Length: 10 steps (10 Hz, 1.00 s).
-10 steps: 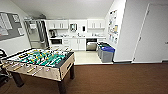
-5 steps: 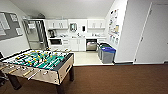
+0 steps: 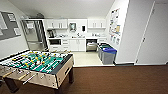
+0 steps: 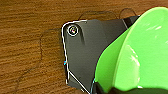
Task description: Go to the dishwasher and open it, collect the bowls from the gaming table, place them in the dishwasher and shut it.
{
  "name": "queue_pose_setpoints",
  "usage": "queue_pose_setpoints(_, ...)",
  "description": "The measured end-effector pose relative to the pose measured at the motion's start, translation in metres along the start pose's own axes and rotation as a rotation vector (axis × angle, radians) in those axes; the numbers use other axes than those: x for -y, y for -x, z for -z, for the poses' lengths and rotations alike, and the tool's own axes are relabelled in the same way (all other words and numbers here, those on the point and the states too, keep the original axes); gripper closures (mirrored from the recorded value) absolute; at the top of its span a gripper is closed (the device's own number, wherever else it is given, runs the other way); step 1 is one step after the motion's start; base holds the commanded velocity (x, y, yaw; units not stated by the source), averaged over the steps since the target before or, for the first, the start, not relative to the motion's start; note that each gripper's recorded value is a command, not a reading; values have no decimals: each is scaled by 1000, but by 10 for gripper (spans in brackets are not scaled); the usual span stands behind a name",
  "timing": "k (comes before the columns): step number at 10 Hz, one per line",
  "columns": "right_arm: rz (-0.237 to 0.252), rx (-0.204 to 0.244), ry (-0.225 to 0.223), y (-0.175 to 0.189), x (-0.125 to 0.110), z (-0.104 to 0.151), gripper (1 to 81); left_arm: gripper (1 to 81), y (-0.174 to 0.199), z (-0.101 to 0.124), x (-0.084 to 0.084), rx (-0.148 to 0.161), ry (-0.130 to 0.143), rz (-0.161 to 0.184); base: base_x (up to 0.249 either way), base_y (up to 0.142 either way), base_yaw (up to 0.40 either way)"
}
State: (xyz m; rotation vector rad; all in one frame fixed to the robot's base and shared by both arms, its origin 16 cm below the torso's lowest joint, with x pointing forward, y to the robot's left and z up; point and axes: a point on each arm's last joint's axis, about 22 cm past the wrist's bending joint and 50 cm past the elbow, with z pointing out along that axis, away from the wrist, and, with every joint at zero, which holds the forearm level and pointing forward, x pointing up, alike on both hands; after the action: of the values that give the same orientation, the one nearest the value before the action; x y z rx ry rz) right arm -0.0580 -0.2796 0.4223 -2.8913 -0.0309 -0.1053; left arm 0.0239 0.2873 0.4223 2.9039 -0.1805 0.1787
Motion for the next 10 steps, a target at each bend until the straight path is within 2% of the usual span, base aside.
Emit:
queue_pose_setpoints(4,0,2,1,2,-1,0,811,811,1,0,-2,0,4,0,160,0,0)
queue_pose_setpoints(5,-2,1,-13,4,10,-2,811,811,6,3,7,6,-12,0,161,0,0)
queue_pose_setpoints(7,2,-7,4,-7,-3,0,811,811,-4,-1,-3,-6,7,-1,160,0,0)
queue_pose_setpoints(9,0,11,11,7,-6,2,811,811,5,-1,-9,1,15,2,160,0,0)
queue_pose_setpoints(10,-2,8,-11,5,9,-2,811,811,4,2,6,6,-10,0,161,0,0)
